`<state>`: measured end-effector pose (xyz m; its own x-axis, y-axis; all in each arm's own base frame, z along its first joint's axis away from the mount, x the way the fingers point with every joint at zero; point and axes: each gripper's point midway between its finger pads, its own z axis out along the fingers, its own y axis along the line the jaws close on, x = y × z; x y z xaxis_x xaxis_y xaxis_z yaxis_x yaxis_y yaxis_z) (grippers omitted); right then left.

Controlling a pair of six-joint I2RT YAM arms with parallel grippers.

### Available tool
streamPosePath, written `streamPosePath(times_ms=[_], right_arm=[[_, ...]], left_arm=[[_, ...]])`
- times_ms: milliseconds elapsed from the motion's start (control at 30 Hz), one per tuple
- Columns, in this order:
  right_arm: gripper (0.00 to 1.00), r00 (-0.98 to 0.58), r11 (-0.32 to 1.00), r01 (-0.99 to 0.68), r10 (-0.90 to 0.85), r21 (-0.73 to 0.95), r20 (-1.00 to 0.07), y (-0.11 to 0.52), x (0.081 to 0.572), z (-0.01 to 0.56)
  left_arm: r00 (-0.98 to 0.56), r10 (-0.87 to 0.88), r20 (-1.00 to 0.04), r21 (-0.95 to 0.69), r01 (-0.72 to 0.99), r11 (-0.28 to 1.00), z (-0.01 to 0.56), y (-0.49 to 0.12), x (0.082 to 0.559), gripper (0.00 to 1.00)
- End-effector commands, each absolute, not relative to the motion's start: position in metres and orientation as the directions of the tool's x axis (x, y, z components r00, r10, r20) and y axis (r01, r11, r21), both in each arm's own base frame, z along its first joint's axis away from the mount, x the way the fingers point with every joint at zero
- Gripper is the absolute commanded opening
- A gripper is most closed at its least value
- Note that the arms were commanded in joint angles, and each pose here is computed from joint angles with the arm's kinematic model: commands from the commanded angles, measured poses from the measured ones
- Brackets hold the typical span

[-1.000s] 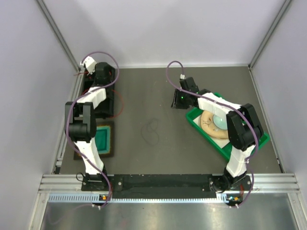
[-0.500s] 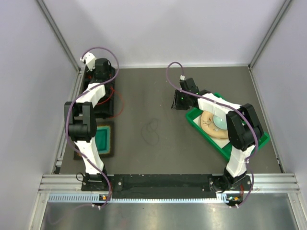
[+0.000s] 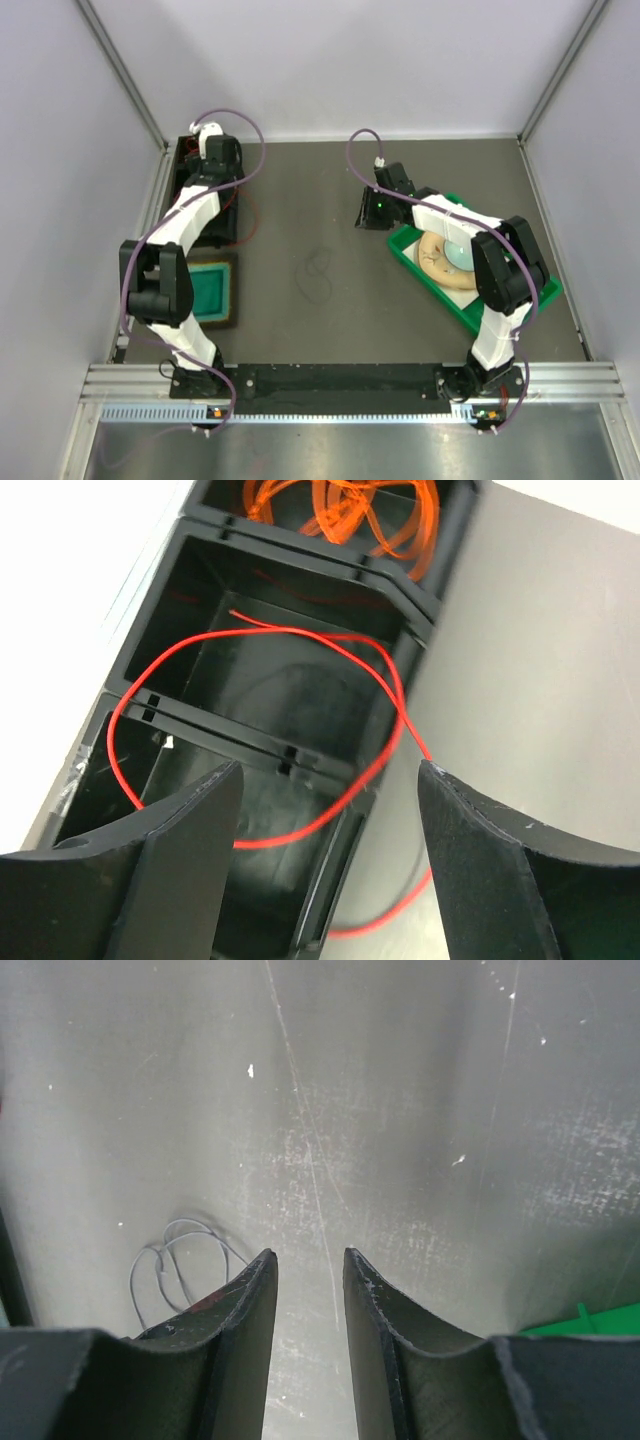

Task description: Untangle the cables

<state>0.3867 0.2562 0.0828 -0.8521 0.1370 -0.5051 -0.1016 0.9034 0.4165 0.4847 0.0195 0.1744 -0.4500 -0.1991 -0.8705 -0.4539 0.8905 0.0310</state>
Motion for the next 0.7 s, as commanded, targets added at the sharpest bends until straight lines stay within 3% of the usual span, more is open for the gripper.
streamPosePath(times_ms=[0,33,133,367,567,667], right_arm=[[0.33,-0.838,0.879,-0.123,0.156,0.46,-0.522,0.266,0.392,0.095],[0.33,-0.838,0.879,-0.122,0.157,0.46,-0.522,0.265,0.392,0.096],[0.33,-0.835,0.882,-0.123,0.156,0.455,-0.528,0.264,0.391,0.096],[0.33,-0.835,0.877,-0.13,0.154,0.463,-0.528,0.266,0.391,0.098],[0.33,-0.835,0.879,-0.133,0.15,0.458,-0.53,0.265,0.389,0.1],[0.33,-0.835,0.88,-0.132,0.15,0.457,-0.53,0.264,0.389,0.1]], left_arm=[[-0.556,-0.074,-0.828,0.131,-0.321,0.938,0.185,0.012,0.47,0.77],[-0.618,-0.091,-0.781,0.174,-0.354,0.919,0.175,0.02,0.453,0.77],[-0.597,-0.182,-0.781,0.144,-0.456,0.878,0.176,0.028,0.443,0.73],[-0.407,-0.531,-0.743,-0.107,-0.711,0.695,0.153,0.05,0.421,0.69],[-0.281,-0.669,-0.688,-0.2,-0.813,0.547,0.126,0.075,0.416,0.68],[-0.265,-0.672,-0.691,-0.22,-0.809,0.545,0.124,0.08,0.42,0.68]])
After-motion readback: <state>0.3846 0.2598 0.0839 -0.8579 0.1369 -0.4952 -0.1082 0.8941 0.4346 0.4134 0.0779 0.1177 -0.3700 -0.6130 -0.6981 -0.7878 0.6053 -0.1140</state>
